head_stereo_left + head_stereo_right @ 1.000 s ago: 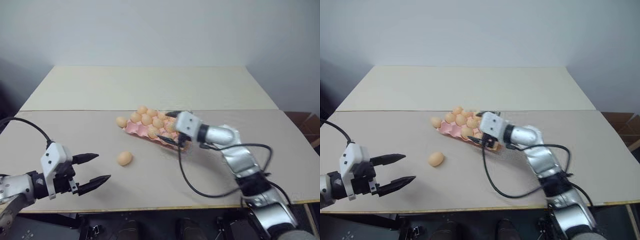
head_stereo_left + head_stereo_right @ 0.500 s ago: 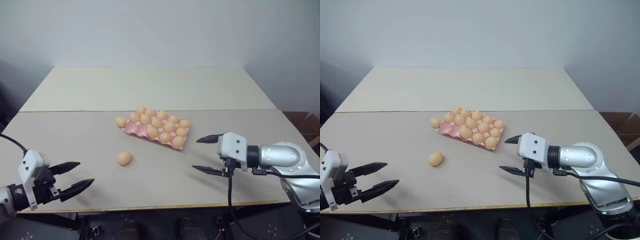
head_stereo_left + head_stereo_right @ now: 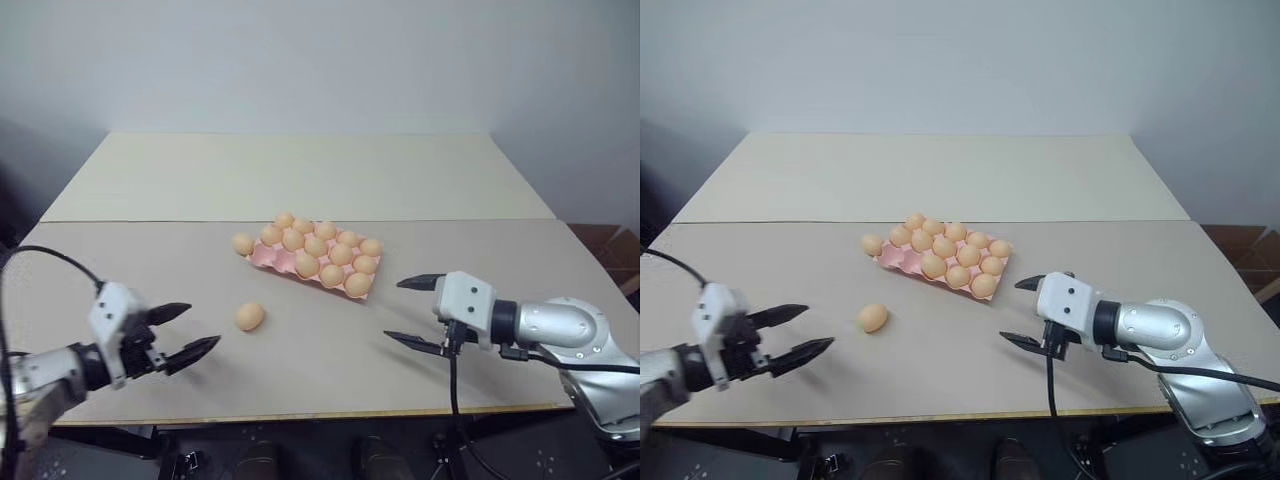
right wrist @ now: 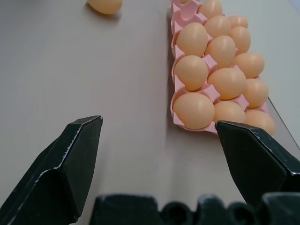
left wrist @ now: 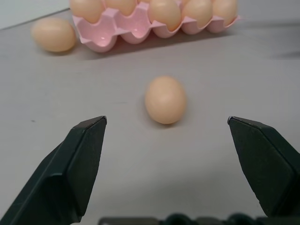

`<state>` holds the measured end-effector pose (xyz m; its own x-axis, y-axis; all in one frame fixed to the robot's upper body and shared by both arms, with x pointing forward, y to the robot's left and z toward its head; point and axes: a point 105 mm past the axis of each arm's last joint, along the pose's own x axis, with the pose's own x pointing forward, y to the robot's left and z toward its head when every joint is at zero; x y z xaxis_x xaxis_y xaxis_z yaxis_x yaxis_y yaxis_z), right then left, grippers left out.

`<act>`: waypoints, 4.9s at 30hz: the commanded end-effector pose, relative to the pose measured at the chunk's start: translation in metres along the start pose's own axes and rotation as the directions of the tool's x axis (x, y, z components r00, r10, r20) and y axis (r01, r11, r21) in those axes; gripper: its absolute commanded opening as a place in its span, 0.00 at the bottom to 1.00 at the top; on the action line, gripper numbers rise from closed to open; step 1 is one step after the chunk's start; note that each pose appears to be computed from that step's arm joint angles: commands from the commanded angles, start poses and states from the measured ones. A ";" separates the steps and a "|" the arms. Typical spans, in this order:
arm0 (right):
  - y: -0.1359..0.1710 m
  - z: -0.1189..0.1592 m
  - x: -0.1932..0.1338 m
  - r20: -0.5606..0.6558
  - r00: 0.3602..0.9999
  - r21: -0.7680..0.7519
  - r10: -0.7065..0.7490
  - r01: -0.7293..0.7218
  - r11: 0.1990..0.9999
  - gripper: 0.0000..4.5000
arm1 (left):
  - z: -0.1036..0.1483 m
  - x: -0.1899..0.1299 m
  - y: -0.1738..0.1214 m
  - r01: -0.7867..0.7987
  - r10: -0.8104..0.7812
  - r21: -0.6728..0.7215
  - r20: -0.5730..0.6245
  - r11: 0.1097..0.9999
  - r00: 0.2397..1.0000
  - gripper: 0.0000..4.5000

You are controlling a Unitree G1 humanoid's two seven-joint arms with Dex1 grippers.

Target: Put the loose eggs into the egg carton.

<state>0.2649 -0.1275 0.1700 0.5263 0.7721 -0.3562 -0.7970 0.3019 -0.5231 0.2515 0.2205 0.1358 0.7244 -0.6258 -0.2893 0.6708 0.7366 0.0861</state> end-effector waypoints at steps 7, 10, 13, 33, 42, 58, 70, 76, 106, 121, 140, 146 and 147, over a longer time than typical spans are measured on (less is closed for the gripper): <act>-0.009 0.008 -0.001 0.005 0.997 -0.037 -0.071 0.071 0.997 1.00 | 0.008 0.043 0.014 0.036 -0.039 0.048 0.050 0.998 0.998 1.00; -0.011 0.006 -0.003 -0.001 0.996 -0.029 -0.091 0.091 0.995 1.00 | 0.001 0.052 0.010 0.080 -0.081 0.073 0.014 0.994 0.997 1.00; -0.013 0.003 -0.006 -0.018 0.993 -0.025 -0.114 0.113 0.993 1.00 | 0.000 0.056 0.006 0.119 -0.120 0.050 0.024 0.992 0.992 1.00; -0.017 0.000 -0.007 -0.025 0.986 -0.009 -0.163 0.162 0.987 1.00 | -0.011 0.084 0.006 0.147 -0.146 0.025 -0.037 0.989 0.989 0.59; -0.017 0.000 -0.004 -0.020 0.985 -0.006 -0.170 0.170 0.985 1.00 | 0.003 0.084 0.013 0.105 -0.106 0.051 0.025 0.993 0.994 0.37; -0.014 0.005 0.006 0.002 0.986 -0.004 -0.166 0.166 0.986 1.00 | 0.071 0.137 0.034 0.095 -0.109 0.068 0.236 0.993 0.966 0.37; -0.012 0.004 0.002 -0.013 0.981 0.009 -0.195 0.195 0.981 1.00 | 0.072 0.161 0.030 0.152 -0.173 0.114 0.212 0.982 0.962 0.74; -0.014 0.003 0.000 -0.021 0.978 0.008 -0.206 0.206 0.978 1.00 | 0.075 0.154 0.035 0.118 -0.143 0.108 0.254 0.987 0.957 1.00; -0.021 0.000 0.000 -0.021 0.985 -0.031 -0.174 0.173 0.984 1.00 | 0.040 0.023 0.083 -0.368 0.368 0.010 0.028 0.930 0.930 1.00; -0.021 0.001 0.003 -0.019 0.982 -0.030 -0.189 0.189 0.982 1.00 | 0.067 0.115 0.122 -0.369 0.411 -0.199 0.245 0.908 0.878 1.00; -0.018 0.000 -0.002 -0.039 0.973 -0.021 -0.228 0.227 0.974 1.00 | 0.041 0.167 0.116 -0.360 0.369 -0.093 0.117 0.928 0.922 1.00; -0.020 0.000 -0.002 -0.037 0.973 -0.023 -0.229 0.228 0.973 1.00 | 0.039 0.170 0.114 -0.350 0.360 -0.104 0.107 0.931 0.927 1.00; -0.020 0.000 -0.002 -0.037 0.973 -0.024 -0.229 0.228 0.973 1.00 | 0.041 0.170 0.114 -0.346 0.358 -0.110 0.112 0.932 0.927 1.00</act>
<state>0.2793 -0.1333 0.1667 0.6839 0.6659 -0.2982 -0.6873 0.4510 -0.5693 0.4571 0.1907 0.1354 0.9337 -0.3368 -0.1214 0.3468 0.9351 0.0728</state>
